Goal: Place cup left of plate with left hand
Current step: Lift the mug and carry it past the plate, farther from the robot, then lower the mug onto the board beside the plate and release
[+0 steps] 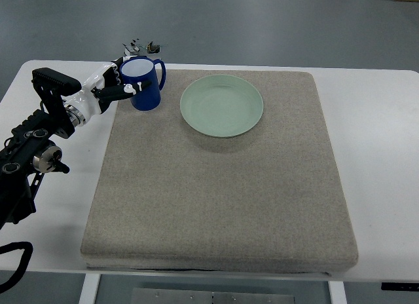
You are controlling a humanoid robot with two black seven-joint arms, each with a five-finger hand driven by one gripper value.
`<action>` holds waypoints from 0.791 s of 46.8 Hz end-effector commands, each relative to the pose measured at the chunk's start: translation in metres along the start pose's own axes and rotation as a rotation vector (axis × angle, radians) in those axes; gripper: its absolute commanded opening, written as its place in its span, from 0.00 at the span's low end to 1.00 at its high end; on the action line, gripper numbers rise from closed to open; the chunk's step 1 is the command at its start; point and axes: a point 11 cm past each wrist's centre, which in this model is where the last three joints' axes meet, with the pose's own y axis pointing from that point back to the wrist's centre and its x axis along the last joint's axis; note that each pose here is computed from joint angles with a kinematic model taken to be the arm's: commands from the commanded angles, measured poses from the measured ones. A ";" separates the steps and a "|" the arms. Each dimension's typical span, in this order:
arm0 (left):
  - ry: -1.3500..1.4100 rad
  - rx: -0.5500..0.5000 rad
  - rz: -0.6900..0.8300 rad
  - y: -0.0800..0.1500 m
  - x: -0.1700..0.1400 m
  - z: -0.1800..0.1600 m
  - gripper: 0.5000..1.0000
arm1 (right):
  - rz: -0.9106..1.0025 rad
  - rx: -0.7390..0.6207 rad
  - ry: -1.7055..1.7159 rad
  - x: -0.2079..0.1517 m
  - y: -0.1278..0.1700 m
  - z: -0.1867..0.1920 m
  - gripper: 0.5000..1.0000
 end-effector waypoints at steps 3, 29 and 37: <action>-0.005 0.004 0.004 0.001 -0.001 -0.003 0.42 | 0.000 0.000 0.000 0.000 0.000 0.000 0.87; -0.014 0.023 -0.013 0.002 -0.005 -0.009 0.93 | 0.000 0.000 0.000 0.000 0.000 0.000 0.87; 0.005 0.024 -0.011 0.005 -0.004 -0.011 0.99 | 0.000 0.000 0.000 0.000 0.000 0.000 0.87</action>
